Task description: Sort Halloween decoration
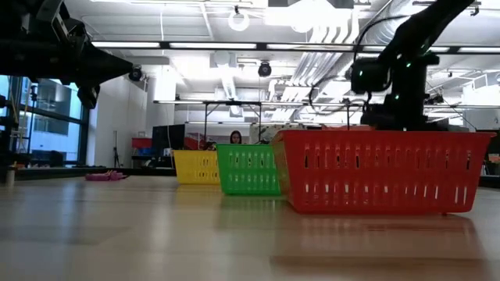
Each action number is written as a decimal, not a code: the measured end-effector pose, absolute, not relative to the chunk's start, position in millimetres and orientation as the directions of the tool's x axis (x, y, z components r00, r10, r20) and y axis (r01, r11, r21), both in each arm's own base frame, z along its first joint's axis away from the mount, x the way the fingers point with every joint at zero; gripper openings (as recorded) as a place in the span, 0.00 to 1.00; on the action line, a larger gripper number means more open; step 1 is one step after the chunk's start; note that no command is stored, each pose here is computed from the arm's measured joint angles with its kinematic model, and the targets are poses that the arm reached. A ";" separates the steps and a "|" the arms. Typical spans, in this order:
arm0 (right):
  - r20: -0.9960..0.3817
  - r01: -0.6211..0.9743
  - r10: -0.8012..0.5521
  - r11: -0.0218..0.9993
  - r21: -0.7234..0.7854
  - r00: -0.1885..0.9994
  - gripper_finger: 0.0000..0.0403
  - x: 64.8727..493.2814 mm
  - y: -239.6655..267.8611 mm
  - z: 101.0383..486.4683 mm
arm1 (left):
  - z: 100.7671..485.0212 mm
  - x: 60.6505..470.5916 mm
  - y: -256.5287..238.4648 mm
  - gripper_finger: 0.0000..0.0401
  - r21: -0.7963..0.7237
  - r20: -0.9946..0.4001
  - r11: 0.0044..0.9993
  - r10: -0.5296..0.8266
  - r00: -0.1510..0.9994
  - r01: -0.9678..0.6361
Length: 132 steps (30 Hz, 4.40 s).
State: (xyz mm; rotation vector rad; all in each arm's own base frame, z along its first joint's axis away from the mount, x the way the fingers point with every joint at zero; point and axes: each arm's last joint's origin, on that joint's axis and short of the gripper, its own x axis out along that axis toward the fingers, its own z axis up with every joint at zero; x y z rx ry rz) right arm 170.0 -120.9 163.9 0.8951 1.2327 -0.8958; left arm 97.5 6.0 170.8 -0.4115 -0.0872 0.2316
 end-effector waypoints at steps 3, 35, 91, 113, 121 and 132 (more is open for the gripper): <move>-0.995 0.902 -0.045 0.427 0.059 0.086 0.55 175.4 -125.4 156.9 | 170.7 97.5 6.0 0.01 -0.406 0.037 0.891 0.240 0.970 -0.205; -0.998 0.700 -0.016 0.712 -0.049 -0.054 0.41 190.5 -138.1 130.6 | 170.6 97.5 6.0 0.01 -0.406 0.037 0.891 0.240 0.970 -0.205; -0.968 0.965 -0.047 0.102 0.240 0.246 0.25 213.3 -77.5 179.9 | 170.7 97.5 6.0 0.01 -0.406 0.037 0.891 0.240 0.970 -0.205; -0.997 0.964 -0.052 -0.255 0.071 0.060 0.48 224.5 -85.4 138.3 | 170.7 97.5 6.0 0.01 -0.406 0.037 0.891 0.240 0.970 -0.205; -0.998 0.973 -0.036 -0.224 0.051 0.044 0.39 226.1 -85.7 134.0 | 170.6 97.5 6.0 0.01 -0.405 0.037 0.891 0.240 0.970 -0.205; -0.999 0.999 -0.023 -0.039 0.033 0.032 0.06 224.0 -84.6 134.8 | 170.8 97.5 6.0 0.01 -0.405 0.037 0.891 0.240 0.970 -0.205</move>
